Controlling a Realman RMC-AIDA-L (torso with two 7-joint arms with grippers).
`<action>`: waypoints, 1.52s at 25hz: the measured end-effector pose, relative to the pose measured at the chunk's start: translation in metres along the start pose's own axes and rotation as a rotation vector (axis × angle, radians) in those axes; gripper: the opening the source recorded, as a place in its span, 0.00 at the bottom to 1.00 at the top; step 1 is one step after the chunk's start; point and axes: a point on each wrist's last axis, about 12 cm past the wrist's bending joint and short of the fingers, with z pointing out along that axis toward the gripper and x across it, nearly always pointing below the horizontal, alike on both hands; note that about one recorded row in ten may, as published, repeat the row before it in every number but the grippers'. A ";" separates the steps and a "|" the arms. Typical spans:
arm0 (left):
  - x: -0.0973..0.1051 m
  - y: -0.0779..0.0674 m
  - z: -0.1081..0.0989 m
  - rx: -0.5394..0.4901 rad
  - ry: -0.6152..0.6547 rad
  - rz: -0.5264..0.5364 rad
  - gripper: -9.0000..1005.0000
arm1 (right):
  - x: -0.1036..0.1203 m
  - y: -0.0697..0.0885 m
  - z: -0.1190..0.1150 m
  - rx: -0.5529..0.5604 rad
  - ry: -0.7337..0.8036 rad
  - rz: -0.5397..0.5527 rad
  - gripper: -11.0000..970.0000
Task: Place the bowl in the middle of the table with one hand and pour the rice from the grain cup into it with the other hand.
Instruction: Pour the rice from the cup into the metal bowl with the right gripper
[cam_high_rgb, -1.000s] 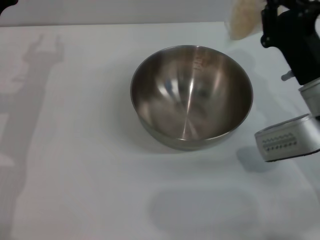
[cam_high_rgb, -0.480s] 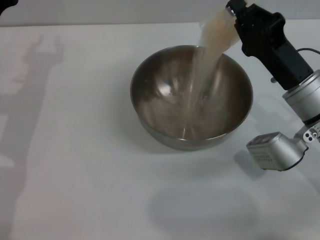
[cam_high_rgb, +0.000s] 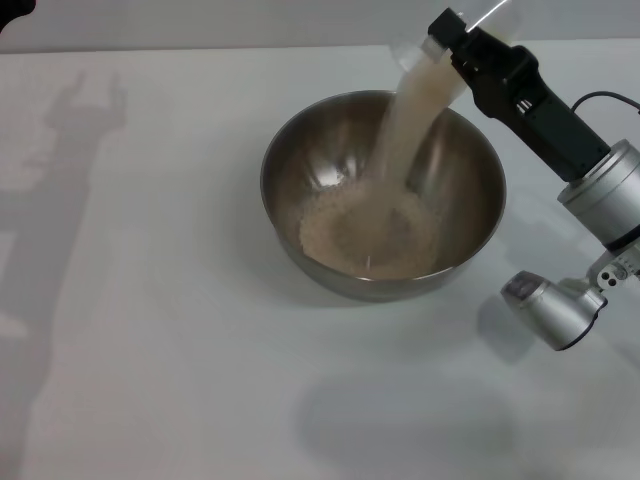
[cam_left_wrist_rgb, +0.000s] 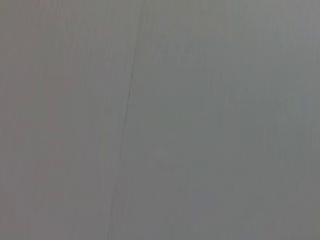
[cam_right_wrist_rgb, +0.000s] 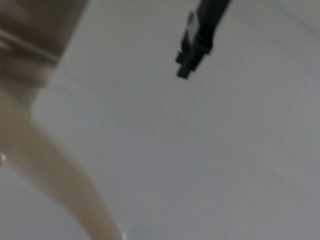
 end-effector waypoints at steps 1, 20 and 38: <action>0.000 0.000 0.000 0.000 0.000 0.000 0.45 | 0.001 0.001 0.000 -0.003 -0.014 -0.017 0.03; 0.001 -0.002 -0.002 -0.001 -0.003 -0.014 0.45 | 0.004 0.004 0.011 0.003 -0.178 -0.308 0.03; 0.000 -0.001 -0.002 -0.002 -0.011 -0.018 0.45 | -0.006 0.005 0.005 -0.016 -0.145 -0.259 0.03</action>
